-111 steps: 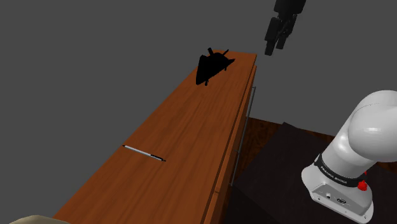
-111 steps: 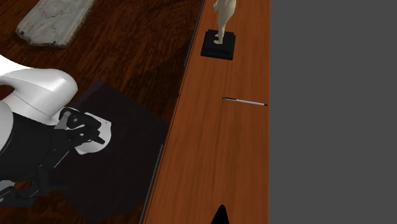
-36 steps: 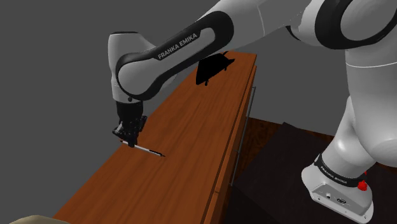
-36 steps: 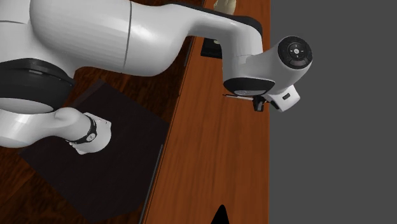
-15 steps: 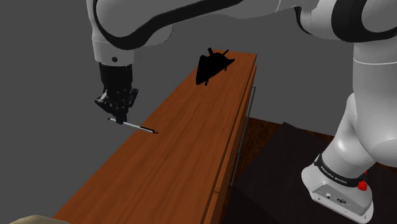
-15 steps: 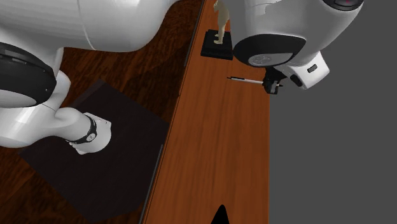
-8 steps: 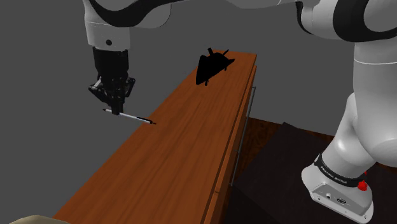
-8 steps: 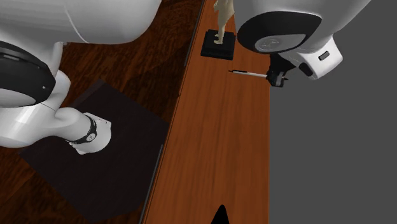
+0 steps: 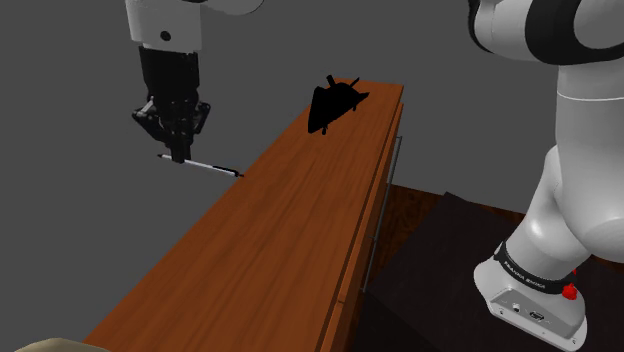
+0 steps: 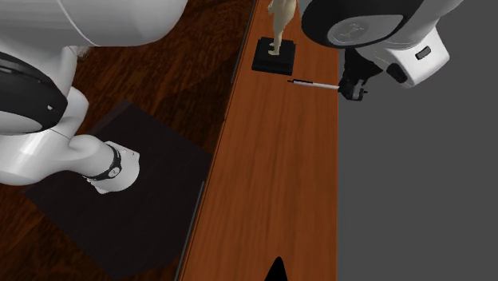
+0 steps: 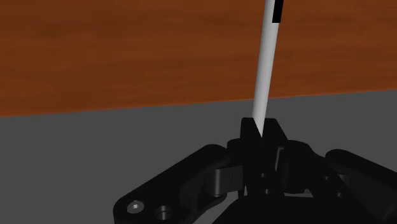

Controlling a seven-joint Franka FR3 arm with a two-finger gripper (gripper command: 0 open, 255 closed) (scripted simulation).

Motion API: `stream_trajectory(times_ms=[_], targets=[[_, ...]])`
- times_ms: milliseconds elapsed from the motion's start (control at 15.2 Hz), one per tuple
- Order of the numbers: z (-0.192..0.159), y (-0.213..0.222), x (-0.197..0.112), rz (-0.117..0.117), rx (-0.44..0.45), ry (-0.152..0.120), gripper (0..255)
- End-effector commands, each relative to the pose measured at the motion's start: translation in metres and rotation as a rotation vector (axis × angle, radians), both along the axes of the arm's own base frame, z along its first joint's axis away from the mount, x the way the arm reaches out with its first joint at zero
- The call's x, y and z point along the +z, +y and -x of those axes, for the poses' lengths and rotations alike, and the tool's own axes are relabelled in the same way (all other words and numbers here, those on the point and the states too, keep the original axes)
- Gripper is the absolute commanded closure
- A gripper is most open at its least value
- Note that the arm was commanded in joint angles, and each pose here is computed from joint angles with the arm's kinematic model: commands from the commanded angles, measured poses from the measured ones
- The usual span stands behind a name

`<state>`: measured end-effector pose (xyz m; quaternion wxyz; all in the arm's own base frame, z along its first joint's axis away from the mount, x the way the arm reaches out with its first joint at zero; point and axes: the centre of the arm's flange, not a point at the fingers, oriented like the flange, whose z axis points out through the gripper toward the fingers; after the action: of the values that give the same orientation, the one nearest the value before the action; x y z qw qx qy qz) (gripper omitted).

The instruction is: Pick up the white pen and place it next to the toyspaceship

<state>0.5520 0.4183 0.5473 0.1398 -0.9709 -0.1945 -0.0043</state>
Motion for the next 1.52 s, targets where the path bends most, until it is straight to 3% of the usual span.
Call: stream_trajectory(times_ms=[0,1254,1452], targets=[[-0.007,-0.018,0.004,0.0,0.0,0.0,255],[-0.066,-0.261,0.004,0.0,0.0,0.0,255],[-0.066,-0.261,-0.012,0.0,0.0,0.0,255]])
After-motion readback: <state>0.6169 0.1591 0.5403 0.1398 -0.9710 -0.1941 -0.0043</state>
